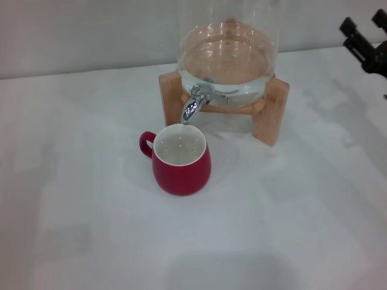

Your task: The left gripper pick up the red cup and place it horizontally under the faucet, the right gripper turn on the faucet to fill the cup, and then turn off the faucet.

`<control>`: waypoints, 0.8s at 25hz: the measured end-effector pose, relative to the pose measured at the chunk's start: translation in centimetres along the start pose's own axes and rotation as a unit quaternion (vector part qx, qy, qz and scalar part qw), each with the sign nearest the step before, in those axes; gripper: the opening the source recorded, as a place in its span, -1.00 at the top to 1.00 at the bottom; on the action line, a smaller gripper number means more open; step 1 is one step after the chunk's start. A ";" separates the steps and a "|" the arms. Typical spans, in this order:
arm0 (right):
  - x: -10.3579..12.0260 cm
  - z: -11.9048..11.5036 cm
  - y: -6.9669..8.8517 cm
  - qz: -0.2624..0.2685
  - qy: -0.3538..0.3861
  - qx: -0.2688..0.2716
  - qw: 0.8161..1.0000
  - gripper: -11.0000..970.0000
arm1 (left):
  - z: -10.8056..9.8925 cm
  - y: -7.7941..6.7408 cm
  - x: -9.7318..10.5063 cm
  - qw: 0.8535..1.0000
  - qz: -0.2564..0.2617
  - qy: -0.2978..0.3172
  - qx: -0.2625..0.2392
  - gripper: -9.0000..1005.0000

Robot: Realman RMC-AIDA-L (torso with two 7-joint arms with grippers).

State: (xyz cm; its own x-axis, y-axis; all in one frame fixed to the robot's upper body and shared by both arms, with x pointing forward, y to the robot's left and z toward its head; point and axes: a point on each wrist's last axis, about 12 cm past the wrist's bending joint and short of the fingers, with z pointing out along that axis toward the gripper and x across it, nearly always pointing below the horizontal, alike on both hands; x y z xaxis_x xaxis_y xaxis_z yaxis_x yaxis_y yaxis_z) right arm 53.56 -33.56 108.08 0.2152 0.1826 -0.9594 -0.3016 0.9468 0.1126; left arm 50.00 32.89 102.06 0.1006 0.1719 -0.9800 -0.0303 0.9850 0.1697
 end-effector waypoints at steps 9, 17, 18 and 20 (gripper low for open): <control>-0.3 -0.7 -1.8 -0.038 -0.015 0.069 0.997 -0.64 | 0.0 0.7 0.0 0.999 -0.016 0.000 -0.036 -0.75; -0.2 -1.5 -3.2 -0.077 -0.016 0.126 0.989 -0.64 | 0.0 1.2 -0.2 0.997 -0.029 -0.009 -0.065 -0.75; -0.2 -1.7 -3.4 -0.081 -0.016 0.134 0.987 -0.64 | -0.1 1.3 -0.2 0.997 -0.031 -0.010 -0.069 -0.75; -0.2 -1.9 -3.6 -0.084 -0.016 0.143 0.986 -0.64 | -0.1 1.5 -0.3 0.997 -0.032 -0.013 -0.075 -0.75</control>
State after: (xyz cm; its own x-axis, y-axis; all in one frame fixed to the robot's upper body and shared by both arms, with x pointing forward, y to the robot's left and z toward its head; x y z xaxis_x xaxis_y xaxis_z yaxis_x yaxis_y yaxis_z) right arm 52.84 -37.47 107.35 0.2699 0.0197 -0.9627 0.0147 0.9996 0.0246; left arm 49.79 34.29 102.54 0.1330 0.1103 -0.9850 -0.1713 0.9814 0.0868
